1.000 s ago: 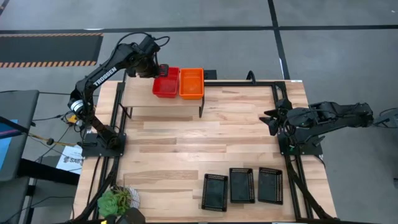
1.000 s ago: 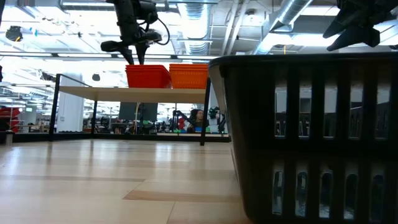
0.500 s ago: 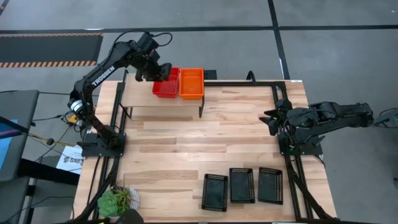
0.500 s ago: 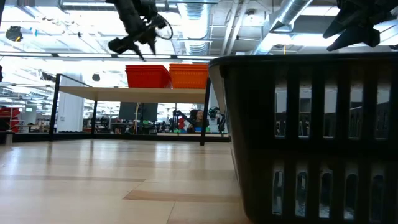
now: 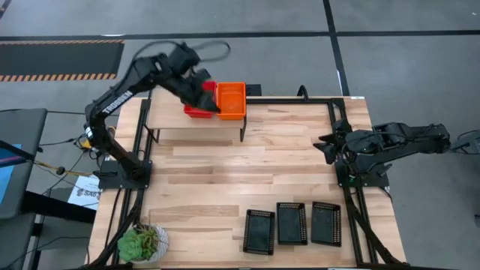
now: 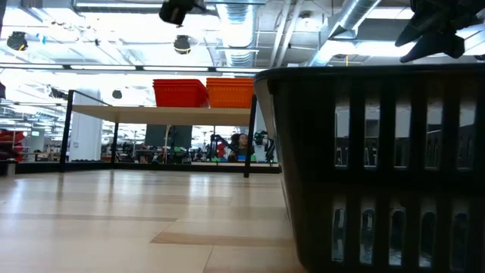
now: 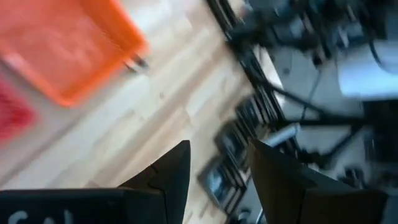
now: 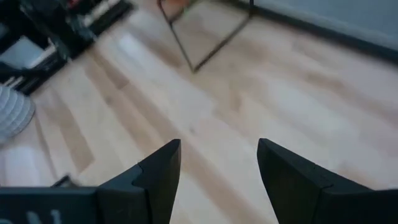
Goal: Stack baskets on shelf by color
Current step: Adjust the black bins
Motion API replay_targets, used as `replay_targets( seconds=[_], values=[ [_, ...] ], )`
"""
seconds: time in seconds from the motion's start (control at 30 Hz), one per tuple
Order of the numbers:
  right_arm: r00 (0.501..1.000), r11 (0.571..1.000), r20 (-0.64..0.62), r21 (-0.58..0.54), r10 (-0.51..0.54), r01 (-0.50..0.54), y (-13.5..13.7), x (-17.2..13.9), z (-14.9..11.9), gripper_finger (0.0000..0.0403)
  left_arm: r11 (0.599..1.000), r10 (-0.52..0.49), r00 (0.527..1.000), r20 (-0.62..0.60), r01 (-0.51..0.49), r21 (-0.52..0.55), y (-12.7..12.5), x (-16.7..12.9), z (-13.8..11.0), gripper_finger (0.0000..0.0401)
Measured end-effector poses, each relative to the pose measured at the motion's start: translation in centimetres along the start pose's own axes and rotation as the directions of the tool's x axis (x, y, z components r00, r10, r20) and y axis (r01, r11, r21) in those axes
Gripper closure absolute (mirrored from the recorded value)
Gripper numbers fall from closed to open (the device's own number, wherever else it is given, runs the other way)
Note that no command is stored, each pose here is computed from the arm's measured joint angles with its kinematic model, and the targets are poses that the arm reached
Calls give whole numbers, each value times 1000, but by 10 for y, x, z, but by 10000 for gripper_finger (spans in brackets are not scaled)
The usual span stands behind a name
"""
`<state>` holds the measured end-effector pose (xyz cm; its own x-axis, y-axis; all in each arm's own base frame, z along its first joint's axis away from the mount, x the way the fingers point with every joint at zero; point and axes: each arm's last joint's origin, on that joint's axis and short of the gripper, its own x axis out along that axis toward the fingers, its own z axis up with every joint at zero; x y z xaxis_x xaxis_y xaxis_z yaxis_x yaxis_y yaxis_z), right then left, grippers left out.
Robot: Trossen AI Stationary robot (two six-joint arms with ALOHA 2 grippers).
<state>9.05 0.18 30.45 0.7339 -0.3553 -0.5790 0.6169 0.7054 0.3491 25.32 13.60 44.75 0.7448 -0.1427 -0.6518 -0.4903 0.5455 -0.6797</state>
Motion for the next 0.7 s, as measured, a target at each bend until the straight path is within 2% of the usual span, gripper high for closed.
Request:
replay_targets(
  seconds=[0.1,0.17,0.33,0.47,0.6,0.7],
  values=[
    [991,999,-132,45,-7,13,-3,2,-8,168,998,5,998,-58,-1,70,-21,16,-18,252],
    [964,998,-264,57,-18,34,-1,7,-14,168,995,26,997,-75,-18,98,-33,25,-29,252],
    [858,1000,-514,20,24,-16,20,22,-29,179,981,50,999,-20,-45,187,-64,41,-53,252],
    [739,995,-672,-32,45,-90,47,31,-50,192,965,23,999,32,-31,261,-85,48,-69,252],
    [641,985,-768,-116,-6,-129,67,27,-80,205,958,16,996,83,-39,285,-98,52,-80,252],
    [597,979,-802,-136,-18,-153,78,17,-101,215,958,19,994,112,-50,282,-103,53,-84,252]
  ],
)
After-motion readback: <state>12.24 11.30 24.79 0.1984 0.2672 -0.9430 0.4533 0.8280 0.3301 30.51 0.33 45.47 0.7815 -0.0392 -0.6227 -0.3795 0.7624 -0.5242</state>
